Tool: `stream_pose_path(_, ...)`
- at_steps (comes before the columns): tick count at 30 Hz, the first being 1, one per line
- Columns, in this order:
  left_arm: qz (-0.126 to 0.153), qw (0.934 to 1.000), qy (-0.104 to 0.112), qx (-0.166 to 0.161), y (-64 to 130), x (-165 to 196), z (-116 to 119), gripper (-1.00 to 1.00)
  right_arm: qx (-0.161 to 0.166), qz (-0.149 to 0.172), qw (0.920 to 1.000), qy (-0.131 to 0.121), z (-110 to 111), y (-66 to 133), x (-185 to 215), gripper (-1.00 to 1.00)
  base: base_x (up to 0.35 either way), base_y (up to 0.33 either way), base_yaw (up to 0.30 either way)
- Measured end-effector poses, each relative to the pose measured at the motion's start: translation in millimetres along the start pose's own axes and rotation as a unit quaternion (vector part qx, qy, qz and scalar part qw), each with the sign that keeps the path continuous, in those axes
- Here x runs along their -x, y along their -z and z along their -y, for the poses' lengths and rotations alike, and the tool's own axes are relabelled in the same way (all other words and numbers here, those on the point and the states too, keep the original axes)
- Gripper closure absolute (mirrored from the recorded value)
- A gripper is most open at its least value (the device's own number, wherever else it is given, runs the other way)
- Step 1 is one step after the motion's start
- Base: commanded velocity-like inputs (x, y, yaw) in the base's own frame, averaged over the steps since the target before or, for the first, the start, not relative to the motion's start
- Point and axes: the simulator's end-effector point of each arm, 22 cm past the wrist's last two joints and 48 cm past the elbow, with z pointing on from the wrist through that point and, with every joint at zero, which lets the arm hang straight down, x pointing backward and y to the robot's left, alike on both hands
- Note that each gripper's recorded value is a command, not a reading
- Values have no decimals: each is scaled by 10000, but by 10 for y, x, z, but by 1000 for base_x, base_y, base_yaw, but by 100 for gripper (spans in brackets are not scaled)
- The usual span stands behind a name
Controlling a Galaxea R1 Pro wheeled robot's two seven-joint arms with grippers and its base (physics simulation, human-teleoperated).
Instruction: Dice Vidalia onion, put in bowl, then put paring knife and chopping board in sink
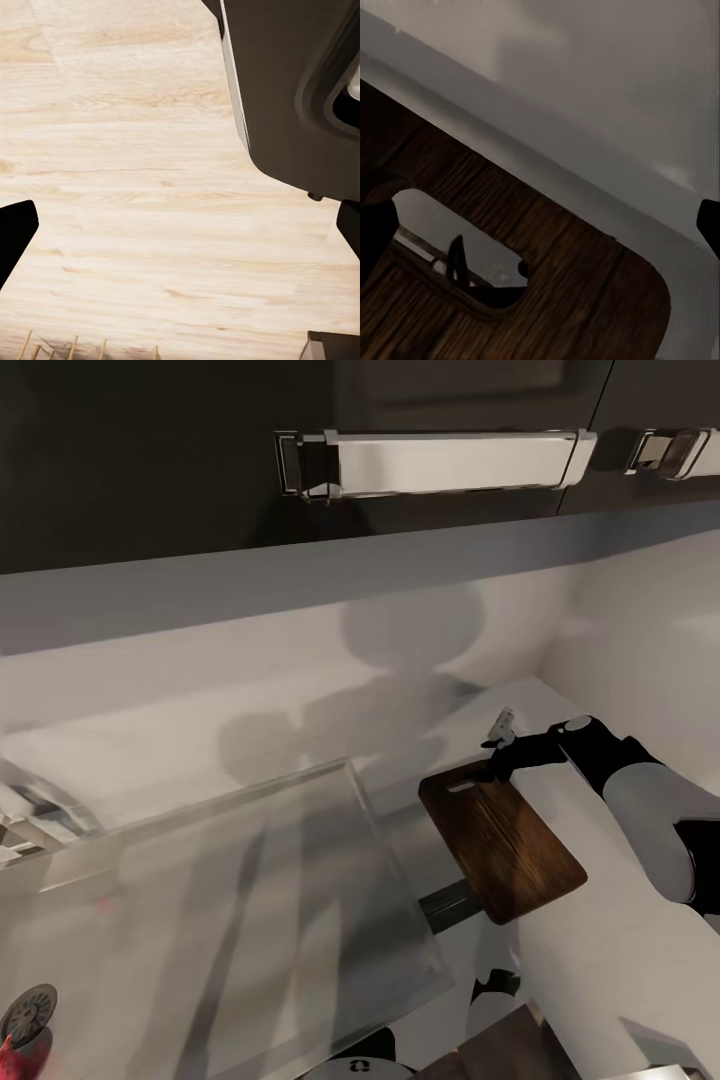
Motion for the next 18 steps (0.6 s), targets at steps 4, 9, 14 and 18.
stream_pose_path(4,-1,10000,0,0,0,-1,0,-100,-80,11,10000,52,56,37,74,-100,1,0,0)
stream_pose_path(9,-7,10000,-1,2,1,-7,-2,-100,-81,-220,9997,105,44,20,19,-100,0,0,0)
stream_pose_path(14,-13,10000,-1,4,1,-12,-3,-100,-55,-438,9987,256,17,-3,-49,-100,0,0,0)
stream_pose_path(18,-14,10000,-1,4,1,-13,-4,-100,79,-461,9986,263,-43,-4,-58,-100,0,0,0)
